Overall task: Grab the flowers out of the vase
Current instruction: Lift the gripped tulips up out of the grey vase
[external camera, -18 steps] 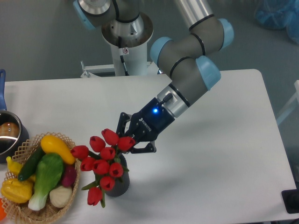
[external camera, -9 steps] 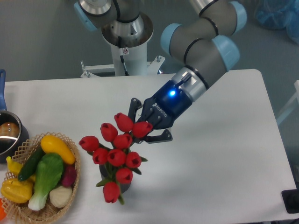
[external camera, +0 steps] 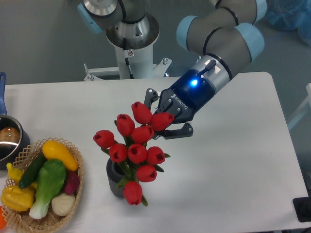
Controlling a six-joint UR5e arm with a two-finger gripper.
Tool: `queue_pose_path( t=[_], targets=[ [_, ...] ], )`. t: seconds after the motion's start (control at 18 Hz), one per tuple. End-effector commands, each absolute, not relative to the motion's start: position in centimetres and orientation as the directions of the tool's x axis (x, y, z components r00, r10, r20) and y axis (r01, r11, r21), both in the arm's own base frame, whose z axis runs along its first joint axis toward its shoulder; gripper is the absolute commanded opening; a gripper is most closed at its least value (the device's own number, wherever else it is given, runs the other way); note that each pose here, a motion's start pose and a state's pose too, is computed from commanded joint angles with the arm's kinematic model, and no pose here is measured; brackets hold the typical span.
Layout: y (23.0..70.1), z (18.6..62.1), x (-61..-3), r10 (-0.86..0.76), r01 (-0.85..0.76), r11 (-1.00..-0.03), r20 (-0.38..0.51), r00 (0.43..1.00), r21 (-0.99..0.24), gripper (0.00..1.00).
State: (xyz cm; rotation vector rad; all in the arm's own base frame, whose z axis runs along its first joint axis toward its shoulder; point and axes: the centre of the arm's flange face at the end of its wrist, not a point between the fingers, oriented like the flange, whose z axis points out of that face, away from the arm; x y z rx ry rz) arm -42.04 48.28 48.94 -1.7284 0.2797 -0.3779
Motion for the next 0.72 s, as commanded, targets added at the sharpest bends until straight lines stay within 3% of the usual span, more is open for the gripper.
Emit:
queue_pose_path(
  t=[0.39,0.72],
  targets=[
    [48.1,50.2,-41.4,-0.402,0.067,-0.165,0.129,0.907,-0.984,0.00],
    [46.3,51.9,-43.7,-0.359,0.030,-0.155,0.084,0.930,-0.988,0.00]
  ],
)
